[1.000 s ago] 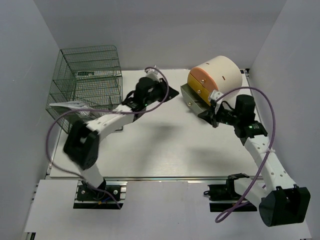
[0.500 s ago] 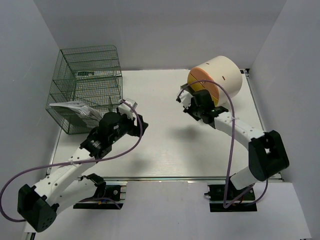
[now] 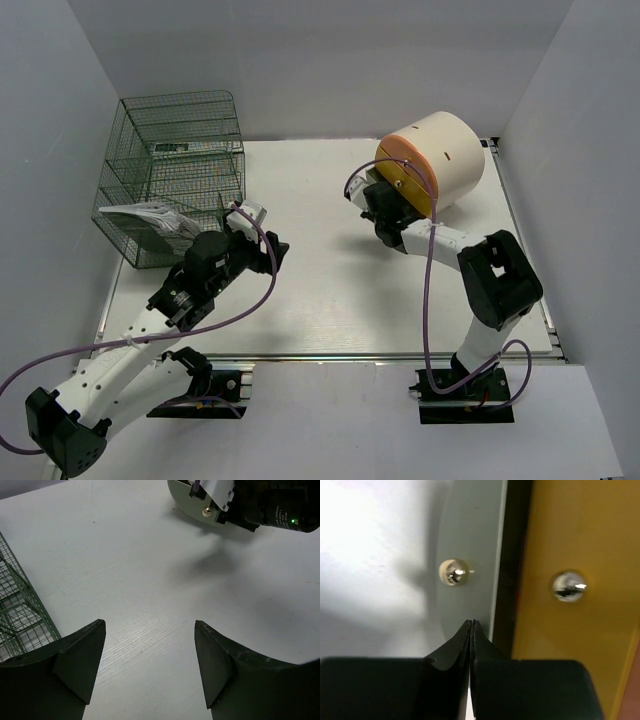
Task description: Organize the desk
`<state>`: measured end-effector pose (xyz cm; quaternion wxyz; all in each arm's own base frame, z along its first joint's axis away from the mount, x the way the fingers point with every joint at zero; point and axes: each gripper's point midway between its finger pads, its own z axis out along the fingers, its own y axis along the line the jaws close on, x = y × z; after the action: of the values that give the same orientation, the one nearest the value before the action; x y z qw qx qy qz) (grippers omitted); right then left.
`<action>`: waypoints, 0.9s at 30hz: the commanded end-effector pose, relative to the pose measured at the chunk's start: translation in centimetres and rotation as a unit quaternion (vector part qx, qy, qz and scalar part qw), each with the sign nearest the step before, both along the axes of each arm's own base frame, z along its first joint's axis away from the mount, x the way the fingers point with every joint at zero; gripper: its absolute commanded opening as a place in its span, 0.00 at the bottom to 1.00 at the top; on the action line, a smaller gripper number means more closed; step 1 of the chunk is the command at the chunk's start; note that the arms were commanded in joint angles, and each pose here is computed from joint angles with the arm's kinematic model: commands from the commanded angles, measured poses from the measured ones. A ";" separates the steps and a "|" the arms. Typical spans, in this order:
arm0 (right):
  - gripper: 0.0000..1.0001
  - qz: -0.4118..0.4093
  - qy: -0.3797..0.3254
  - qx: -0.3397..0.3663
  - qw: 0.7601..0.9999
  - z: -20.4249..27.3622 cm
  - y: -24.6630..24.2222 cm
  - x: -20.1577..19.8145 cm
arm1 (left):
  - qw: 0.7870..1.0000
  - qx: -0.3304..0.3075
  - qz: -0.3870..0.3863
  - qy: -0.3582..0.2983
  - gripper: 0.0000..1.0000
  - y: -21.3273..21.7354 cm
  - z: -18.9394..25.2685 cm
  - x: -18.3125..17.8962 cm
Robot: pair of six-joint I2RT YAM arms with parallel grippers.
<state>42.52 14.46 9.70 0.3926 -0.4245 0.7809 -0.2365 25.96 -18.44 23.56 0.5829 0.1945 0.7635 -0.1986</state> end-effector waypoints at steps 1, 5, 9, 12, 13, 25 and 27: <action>0.00 -0.046 -0.095 -0.029 0.994 3.7 -1.7 2.1 | 1.000 0.002 0.007 -0.011 0.81 0.5 0.7 -0.1; 0.00 -0.052 -0.101 -0.047 0.992 3.9 -2.1 2.7 | 1.000 0.004 0.010 -0.011 0.82 0.6 0.6 -0.1; 0.00 -0.051 -0.099 -0.055 0.992 3.6 -2.2 3.0 | 1.000 0.006 0.012 -0.009 0.82 0.6 0.4 0.0; 0.00 -0.051 -0.097 -0.060 0.992 3.4 -2.3 3.1 | 1.000 0.008 0.013 -0.010 0.82 0.7 0.4 0.0; 0.00 -0.052 -0.096 -0.062 0.992 3.4 -2.5 3.2 | 1.000 0.007 0.013 -0.011 0.82 0.7 0.4 0.0; 0.00 -0.063 -0.090 -0.082 0.991 2.5 -4.4 3.6 | 1.000 0.011 0.019 -0.008 0.82 0.9 0.2 0.1; 0.00 -0.058 -0.081 -0.075 0.992 2.4 -4.3 3.2 | 1.000 0.011 0.019 -0.009 0.82 0.9 0.2 0.1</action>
<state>45.32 11.14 11.30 0.4002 -0.4059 0.7474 -0.3412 26.16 -17.75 23.56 0.5874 0.1867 0.7661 -0.1823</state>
